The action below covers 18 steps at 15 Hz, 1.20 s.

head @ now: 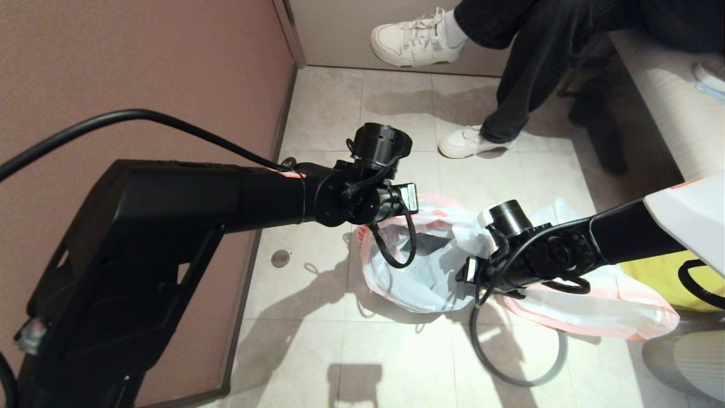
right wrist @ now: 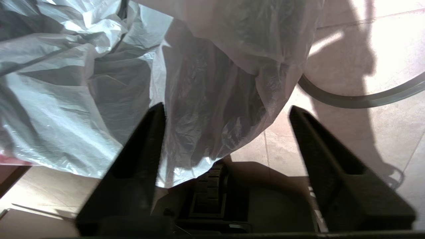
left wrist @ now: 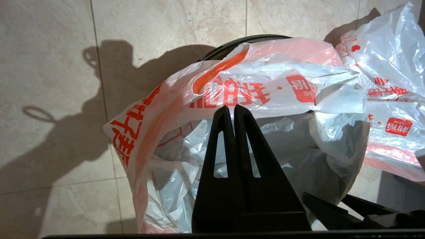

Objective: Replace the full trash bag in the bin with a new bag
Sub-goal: Put the new garbage bag on the trash can

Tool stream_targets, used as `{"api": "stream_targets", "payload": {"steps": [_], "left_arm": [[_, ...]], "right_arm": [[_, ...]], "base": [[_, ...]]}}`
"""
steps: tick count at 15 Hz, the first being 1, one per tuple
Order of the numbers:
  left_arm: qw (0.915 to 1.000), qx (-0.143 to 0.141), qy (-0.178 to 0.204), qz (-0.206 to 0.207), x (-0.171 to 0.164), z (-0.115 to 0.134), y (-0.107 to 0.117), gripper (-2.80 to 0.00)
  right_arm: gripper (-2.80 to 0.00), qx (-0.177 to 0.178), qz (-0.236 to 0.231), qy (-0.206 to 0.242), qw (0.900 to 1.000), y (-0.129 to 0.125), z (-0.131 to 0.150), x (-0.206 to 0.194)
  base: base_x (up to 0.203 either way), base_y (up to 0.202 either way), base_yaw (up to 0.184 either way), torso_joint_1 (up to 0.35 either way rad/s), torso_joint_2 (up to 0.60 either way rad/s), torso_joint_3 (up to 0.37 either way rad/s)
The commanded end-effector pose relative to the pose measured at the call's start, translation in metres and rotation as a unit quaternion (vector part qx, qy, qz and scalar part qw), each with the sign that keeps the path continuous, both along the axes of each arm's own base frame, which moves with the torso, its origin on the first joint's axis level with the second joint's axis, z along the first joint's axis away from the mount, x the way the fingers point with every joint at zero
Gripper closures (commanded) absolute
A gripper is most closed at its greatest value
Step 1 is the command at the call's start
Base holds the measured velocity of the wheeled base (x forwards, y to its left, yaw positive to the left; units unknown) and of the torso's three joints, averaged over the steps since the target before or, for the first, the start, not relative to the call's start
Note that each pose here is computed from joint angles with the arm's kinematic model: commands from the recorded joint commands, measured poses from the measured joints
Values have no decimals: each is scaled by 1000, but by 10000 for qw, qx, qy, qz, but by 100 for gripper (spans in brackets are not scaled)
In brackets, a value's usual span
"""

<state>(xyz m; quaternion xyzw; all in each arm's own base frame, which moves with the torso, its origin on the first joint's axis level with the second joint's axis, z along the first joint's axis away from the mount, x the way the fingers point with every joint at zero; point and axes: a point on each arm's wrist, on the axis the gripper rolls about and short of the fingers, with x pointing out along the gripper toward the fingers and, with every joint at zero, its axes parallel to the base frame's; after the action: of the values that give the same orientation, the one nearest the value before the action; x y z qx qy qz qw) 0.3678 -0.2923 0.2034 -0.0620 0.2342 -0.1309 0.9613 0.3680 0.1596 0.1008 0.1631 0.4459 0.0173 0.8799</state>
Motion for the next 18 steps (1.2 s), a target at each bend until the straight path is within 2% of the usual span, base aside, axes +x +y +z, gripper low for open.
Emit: {"api": "stream_targets", "payload": {"steps": [1,4,7,8,11,13,18], "left_arm": [[10000,-13,-2,17,0,1,0,0],[10000,-6,4,17,0,0,0,0],[10000,-9,8,4,-1,-1,-1,0],[10000,-1,23,-3,-1,-2,-2,0],[9999,78,119,-89,-3,-10,-8,0],[9998,90,138,-125,-5,-10,-10,0],[9983,339,433,-207,-16,-8,-9,0]], "right_arm": [[0,-45,-7,114,9999,2,-10,3],[0,-218,-102,172,9996,4,-22,7],[0,-404,-163,77,9990,10,-22,6],[0,-597,-252,-48,9979,13,-18,3],[0,-1462,-407,-442,9874,18,-10,-2],[0,-1481,-426,-475,9869,19,-8,-2],[0,-1500,-432,-458,9867,19,-10,-1]], "base": [[0,0,0,0,0,0],[0,0,0,0,0,0],[0,0,0,0,0,0],[0,0,0,0,0,0],[0,0,0,0,0,0],[0,0,0,0,0,0],[0,0,0,0,0,0]]}}
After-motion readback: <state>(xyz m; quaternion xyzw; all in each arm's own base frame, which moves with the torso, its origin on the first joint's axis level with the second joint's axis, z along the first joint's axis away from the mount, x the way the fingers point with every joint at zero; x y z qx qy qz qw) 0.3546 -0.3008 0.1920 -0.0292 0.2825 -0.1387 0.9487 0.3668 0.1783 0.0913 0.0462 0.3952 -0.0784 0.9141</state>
